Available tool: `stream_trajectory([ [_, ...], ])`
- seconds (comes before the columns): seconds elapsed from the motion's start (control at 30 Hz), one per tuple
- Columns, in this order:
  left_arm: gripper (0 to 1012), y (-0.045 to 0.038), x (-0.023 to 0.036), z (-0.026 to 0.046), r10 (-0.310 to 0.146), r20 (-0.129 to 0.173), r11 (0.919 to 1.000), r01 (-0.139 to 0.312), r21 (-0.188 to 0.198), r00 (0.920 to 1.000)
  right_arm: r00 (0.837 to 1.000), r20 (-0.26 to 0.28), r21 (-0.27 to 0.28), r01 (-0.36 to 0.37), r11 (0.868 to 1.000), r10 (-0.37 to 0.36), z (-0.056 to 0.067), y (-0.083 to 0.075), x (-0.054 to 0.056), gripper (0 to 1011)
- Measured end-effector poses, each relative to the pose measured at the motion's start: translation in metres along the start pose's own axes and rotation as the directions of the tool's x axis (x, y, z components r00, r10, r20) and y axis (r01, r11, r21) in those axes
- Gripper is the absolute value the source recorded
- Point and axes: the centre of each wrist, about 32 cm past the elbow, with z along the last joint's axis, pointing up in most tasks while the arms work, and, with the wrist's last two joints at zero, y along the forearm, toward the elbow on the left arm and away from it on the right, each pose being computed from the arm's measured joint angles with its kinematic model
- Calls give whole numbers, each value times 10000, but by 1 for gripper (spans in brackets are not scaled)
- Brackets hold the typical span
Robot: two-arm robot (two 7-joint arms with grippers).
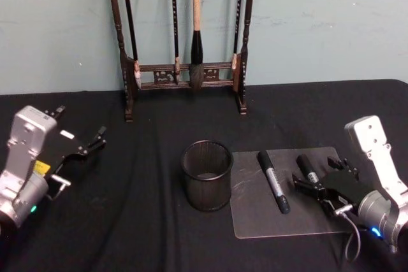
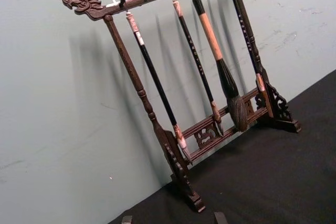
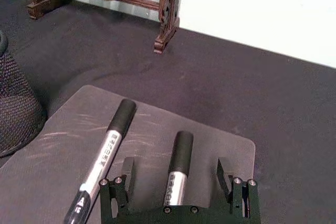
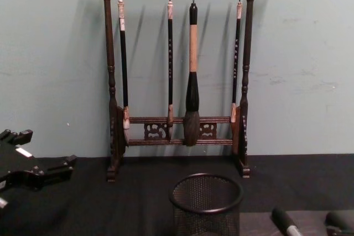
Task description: Pick up the water-based marker from the table and place it into the pen holder.
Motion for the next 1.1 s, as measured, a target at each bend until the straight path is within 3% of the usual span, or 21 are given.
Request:
stream_trajectory([
  [1.1, 1009, 0, 0, 0, 0, -1, 10000, 0, 0, 10000, 9994, -321, -413, -140, 9990, 127, -110, 7, -38, 1002],
])
